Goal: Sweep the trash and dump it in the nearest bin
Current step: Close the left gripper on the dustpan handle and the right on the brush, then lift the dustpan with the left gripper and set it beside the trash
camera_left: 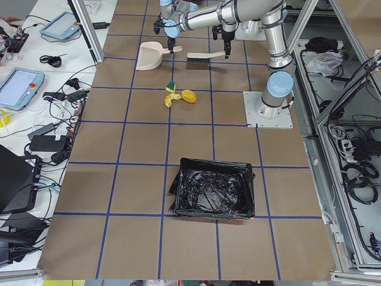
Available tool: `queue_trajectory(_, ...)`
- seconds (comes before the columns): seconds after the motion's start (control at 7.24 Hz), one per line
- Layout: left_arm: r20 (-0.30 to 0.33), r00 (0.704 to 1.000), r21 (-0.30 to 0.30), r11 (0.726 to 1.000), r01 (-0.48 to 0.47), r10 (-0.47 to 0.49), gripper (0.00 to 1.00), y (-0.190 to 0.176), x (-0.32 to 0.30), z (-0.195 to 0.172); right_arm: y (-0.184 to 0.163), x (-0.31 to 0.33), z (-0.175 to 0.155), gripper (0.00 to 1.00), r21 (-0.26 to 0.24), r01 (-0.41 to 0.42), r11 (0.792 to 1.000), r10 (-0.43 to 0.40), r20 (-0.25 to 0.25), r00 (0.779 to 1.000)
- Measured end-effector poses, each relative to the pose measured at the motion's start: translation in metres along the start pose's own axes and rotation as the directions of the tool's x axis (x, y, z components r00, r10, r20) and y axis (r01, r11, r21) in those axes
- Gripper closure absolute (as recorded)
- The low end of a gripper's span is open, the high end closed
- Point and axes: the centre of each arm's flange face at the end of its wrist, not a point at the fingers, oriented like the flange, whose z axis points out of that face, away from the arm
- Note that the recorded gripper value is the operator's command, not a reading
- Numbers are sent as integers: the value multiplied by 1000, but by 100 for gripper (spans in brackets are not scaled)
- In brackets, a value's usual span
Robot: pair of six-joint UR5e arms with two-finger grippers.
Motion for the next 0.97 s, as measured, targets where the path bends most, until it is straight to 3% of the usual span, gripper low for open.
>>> queue_trajectory(0.14, 3, 1000, -12, 1000, -2, 2, 51, 1, 0, 2, 1, 2, 2, 29, -1, 1, 1000, -1, -9, 1000)
queue_trajectory(0.28, 7, 1000, -28, 1000, -2, 2, 90, 3, 0, 3, 1, 3, 4, 33, -2, 4, 1000, -4, -13, 1000)
queue_trajectory(0.41, 11, 1000, -43, 999, -1, 2, 100, 6, 0, 3, 1, 3, 5, 44, -3, 11, 1000, -11, -15, 1000)
queue_trajectory(0.69, 8, 1000, -56, 998, 2, -1, 100, 9, 0, -2, 2, 4, 6, 80, -6, 16, 1000, -16, -18, 1000)
queue_trajectory(0.83, 4, 1000, -51, 999, 5, -5, 100, 9, 1, -6, 1, 4, 6, 93, -7, 18, 1000, -18, -18, 1000)
queue_trajectory(0.97, 0, 1000, -34, 999, -3, 3, 100, 7, -1, -17, 1, 4, 6, 99, -8, 20, 1000, -20, -17, 1000)
